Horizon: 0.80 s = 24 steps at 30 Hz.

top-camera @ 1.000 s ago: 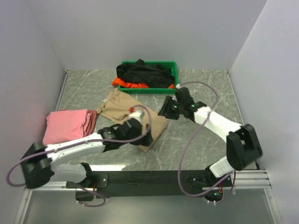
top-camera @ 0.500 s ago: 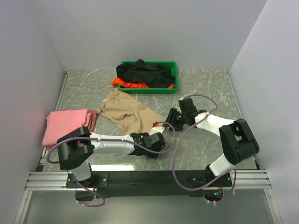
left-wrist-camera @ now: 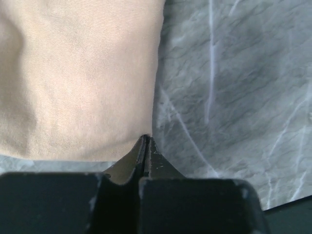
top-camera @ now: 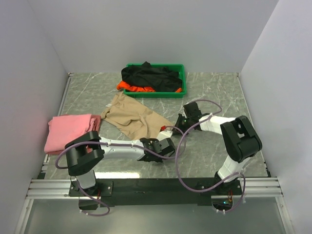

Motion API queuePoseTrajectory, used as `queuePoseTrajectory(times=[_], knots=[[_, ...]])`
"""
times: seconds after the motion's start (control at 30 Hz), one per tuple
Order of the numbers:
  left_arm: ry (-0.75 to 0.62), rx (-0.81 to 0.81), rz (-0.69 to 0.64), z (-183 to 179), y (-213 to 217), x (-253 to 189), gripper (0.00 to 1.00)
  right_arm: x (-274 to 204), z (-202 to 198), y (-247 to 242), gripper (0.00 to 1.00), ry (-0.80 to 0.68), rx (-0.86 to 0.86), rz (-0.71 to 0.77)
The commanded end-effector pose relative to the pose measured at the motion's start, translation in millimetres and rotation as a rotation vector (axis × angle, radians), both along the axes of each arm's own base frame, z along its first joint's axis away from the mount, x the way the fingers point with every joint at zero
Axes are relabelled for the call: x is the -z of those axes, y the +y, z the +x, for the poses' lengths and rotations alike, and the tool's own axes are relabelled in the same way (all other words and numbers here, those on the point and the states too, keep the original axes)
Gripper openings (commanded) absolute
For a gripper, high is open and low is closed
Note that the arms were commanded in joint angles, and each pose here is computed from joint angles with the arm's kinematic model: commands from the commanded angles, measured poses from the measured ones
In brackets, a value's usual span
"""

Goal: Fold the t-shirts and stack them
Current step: Fold the tshirt

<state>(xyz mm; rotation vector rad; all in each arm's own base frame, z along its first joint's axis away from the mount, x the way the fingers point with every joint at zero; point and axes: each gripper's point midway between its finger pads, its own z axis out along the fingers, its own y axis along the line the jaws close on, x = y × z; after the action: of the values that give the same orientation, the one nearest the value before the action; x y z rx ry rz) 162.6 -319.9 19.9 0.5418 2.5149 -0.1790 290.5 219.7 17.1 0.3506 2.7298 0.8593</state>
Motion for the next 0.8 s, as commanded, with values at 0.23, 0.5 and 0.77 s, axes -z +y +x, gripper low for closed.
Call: queuePoseTrajectory(times=[0.23, 0.5, 0.77], knots=[[0.254, 0.28, -0.302, -83.4, -84.9, -22.8, 0.01, -3.1, -11.9, -74.2, 0.0, -0.006, 0.141, -0.175], [0.302, 0.401, -0.252, -105.8, -129.4, -23.5, 0.19, 8.2, -33.8, -95.5, 0.0, 0.025, 0.133, -0.243], [0.11, 0.263, -0.326, -60.0, -104.8, -97.0, 0.9, 2.8, -23.8, -112.7, 0.09, 0.011, 0.175, -0.306]])
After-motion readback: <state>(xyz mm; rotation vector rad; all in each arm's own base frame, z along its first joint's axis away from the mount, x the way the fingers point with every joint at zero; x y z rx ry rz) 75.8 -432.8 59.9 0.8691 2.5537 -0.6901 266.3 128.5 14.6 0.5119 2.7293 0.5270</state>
